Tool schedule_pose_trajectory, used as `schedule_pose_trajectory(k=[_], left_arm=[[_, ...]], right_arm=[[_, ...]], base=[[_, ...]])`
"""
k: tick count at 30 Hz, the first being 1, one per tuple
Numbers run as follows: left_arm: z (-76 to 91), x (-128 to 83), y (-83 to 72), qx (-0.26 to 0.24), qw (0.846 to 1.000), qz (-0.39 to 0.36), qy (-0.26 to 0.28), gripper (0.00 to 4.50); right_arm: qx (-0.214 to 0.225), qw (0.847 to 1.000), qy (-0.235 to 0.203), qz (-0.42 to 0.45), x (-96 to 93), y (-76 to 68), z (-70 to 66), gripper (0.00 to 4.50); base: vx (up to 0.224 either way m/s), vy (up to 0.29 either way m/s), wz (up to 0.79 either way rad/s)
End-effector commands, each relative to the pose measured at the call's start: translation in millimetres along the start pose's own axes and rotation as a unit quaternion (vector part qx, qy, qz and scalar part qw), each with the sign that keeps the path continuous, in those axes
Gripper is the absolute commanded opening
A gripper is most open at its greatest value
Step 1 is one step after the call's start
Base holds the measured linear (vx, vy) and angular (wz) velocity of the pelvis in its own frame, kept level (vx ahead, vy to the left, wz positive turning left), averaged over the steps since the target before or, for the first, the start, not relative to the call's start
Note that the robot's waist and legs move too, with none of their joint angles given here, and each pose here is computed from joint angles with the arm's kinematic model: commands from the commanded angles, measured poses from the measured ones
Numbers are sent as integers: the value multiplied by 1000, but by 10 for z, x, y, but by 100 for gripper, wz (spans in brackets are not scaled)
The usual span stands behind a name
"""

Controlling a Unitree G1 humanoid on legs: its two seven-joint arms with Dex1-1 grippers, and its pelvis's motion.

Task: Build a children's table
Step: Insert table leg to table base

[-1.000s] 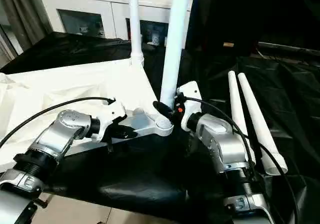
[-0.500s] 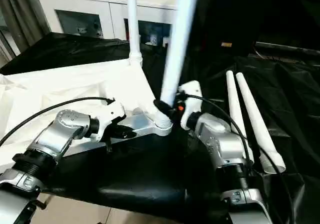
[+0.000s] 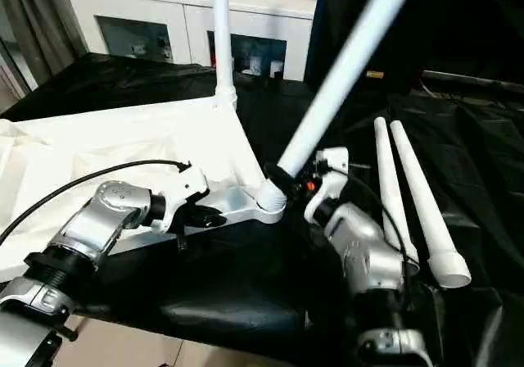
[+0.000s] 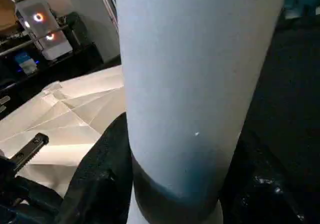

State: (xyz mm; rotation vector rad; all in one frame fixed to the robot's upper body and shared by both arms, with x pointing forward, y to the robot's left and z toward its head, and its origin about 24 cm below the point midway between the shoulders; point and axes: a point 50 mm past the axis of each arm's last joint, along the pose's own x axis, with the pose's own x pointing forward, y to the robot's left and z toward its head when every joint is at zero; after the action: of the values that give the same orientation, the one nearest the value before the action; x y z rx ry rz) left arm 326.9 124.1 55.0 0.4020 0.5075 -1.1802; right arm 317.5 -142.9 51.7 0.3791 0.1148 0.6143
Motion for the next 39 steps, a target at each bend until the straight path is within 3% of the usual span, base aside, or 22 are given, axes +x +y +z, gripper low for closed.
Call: schedule_pose_trajectory(k=[1,5,8,9,18,33,39], left_arm=[[-9,6,14,0,1000,8,6,0],[-4,10,19,2,1000,12,4,0],[-3,11,32,6,1000,17,4,0],[-3,11,32,6,1000,17,4,0],[-10,17,37,13,1000,19,9,0],[-41,31,-29,27,999,-5,16,0],[-22,35,-97,41,999,-35,6,0]], right_arm=[[24,999,30,-39,-139,-111,-240,188],[1,999,14,-43,-195,-111,-284,188],[-58,998,10,-30,-227,-59,-275,188],[-58,998,10,-30,-227,-59,-275,188],[-139,989,46,27,-175,34,-229,188],[-153,965,151,148,-21,171,-168,188],[-152,944,211,201,-48,162,-205,188]], base=[[0,0,0],[0,0,0],[0,0,0],[0,0,0],[0,0,0],[0,0,0],[0,0,0]])
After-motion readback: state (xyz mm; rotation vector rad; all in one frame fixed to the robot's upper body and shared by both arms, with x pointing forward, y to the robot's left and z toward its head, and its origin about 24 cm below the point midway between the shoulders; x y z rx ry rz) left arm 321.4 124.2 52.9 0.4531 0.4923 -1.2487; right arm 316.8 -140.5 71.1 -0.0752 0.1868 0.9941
